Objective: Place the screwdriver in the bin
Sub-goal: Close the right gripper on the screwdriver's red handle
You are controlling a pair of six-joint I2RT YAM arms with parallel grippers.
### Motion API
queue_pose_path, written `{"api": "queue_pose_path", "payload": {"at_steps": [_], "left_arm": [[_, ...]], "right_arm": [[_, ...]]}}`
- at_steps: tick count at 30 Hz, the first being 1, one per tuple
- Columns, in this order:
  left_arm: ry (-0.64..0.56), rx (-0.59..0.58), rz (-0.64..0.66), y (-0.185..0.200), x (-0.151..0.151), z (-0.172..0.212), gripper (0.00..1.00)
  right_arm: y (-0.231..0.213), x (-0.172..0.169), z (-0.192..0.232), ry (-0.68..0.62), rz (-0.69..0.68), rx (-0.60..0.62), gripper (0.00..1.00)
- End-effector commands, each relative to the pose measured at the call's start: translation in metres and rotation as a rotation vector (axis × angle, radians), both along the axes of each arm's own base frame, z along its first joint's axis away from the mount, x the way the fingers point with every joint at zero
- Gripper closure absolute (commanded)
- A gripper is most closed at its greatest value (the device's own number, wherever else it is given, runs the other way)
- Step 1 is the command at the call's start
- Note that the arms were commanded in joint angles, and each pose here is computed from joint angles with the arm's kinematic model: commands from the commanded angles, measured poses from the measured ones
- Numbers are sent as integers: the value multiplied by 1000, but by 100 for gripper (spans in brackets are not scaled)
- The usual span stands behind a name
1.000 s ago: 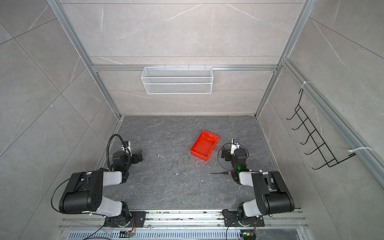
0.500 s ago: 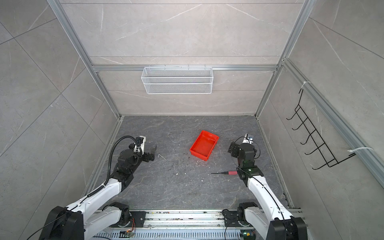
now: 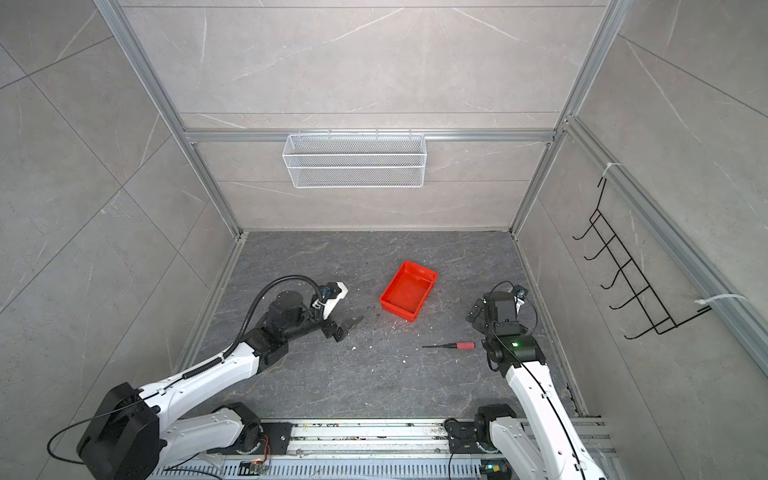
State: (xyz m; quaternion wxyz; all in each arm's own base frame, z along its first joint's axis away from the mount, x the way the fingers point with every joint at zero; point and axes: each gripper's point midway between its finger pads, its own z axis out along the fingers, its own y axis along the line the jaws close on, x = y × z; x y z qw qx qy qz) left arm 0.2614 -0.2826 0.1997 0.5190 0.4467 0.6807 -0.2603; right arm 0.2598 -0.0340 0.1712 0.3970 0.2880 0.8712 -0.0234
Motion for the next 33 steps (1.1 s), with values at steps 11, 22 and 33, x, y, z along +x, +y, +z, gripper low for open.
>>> {"api": "queue_pose_path", "payload": {"at_steps": [11,22,33], "left_arm": [[29,97,-346,-65,-62,-19,0],[46,113,-417,-79,-78,-29,0],[52,115,-428,-77,-80,-32,0]], "right_arm": [[35,-18,-66,204,-104,242,6],[60,-11,-123,334,-191,294,14],[63,-2,-150,396,-204,278,18]]}}
